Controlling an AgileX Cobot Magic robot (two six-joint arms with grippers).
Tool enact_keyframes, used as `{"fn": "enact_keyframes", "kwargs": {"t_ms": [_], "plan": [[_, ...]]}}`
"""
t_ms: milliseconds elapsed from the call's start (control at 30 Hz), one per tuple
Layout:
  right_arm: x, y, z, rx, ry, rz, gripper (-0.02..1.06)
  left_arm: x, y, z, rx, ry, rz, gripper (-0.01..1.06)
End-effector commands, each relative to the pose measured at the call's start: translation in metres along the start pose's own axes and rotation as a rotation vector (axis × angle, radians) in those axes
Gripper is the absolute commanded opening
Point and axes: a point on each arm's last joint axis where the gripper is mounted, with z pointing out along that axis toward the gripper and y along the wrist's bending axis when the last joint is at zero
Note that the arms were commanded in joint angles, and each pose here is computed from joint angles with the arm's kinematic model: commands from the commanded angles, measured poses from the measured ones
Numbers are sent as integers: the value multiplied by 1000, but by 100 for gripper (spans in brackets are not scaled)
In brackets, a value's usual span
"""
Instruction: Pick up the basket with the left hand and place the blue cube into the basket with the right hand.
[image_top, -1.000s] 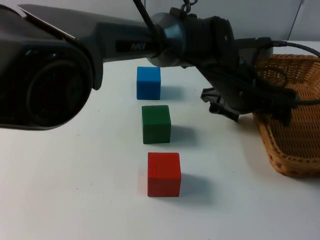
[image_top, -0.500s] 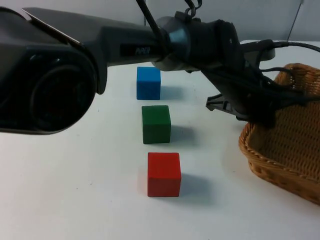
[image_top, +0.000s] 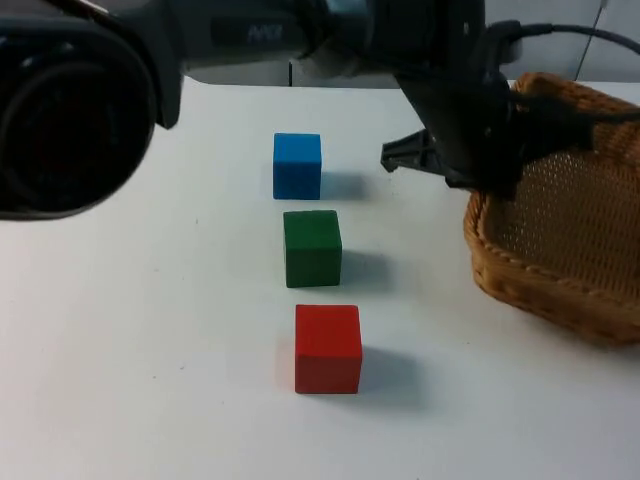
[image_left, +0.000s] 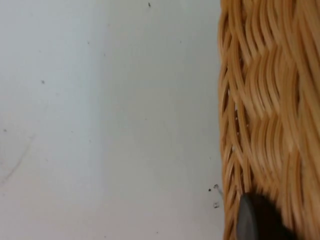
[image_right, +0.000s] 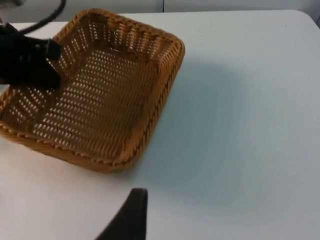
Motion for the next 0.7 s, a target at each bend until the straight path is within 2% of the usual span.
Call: {"fn": "enact_keyframes", "kwargs": {"t_ms": [0, 133, 267, 667], "plan": [[1, 0, 1, -3, -5, -2, 104, -14, -5, -20, 23, -45, -37, 0], [1, 0, 1, -3, -5, -2, 104, -27, -2, -43, 38, -42, -76, 0], [1, 0, 1, -3, -5, -2, 104, -33, -6, -60, 43, -44, -57, 0], [1, 0, 1, -3, -5, -2, 104, -53, -26, -114, 91, -146, -31, 0]]}}
